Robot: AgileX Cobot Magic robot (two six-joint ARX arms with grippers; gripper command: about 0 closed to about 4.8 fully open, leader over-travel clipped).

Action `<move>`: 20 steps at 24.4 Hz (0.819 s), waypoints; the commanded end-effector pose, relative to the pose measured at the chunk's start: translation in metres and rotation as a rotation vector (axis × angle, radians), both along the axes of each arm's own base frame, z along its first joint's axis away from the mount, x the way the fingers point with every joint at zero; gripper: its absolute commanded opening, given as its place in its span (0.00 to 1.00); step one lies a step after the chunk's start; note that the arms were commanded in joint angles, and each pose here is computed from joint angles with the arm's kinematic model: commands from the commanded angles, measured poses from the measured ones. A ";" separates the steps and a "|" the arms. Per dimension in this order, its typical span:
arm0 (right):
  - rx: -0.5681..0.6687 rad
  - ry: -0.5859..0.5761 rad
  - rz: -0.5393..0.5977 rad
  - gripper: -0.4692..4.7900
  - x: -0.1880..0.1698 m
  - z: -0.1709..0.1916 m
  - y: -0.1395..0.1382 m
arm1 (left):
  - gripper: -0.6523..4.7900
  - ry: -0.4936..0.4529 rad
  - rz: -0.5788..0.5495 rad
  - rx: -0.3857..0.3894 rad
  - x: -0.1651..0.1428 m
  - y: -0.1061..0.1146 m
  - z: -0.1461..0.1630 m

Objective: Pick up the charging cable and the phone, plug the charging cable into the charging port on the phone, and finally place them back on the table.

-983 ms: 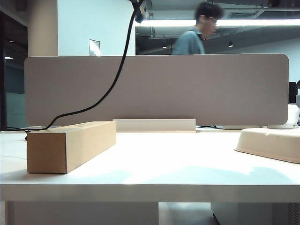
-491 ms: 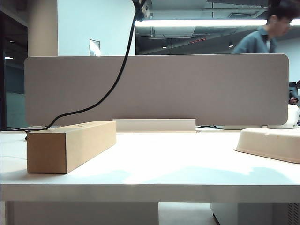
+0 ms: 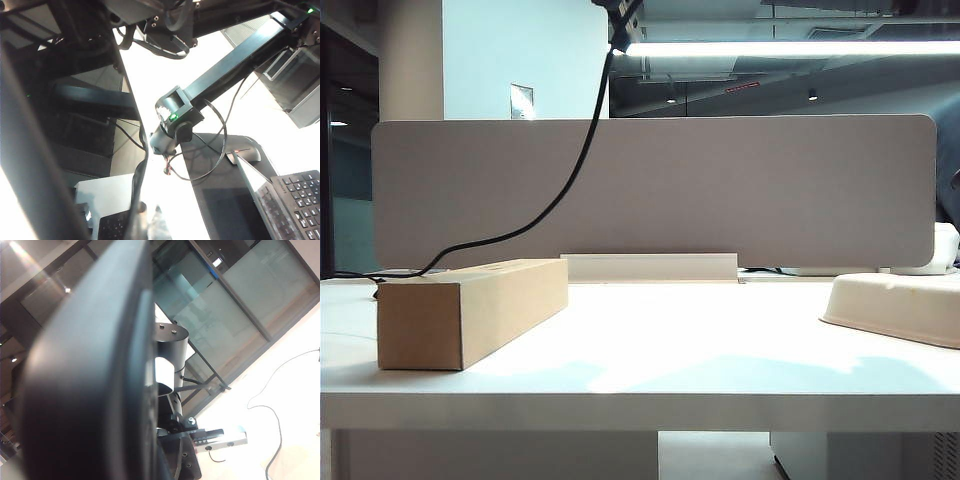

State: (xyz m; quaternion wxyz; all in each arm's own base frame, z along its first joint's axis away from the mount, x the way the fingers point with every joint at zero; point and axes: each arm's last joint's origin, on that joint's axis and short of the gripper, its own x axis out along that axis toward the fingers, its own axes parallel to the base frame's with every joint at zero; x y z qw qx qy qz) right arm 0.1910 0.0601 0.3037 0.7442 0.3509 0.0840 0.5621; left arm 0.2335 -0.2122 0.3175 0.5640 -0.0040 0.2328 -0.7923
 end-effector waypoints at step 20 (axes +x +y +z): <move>-0.050 -0.010 0.036 0.08 0.000 -0.002 0.001 | 0.11 0.016 0.053 -0.072 0.010 -0.004 0.017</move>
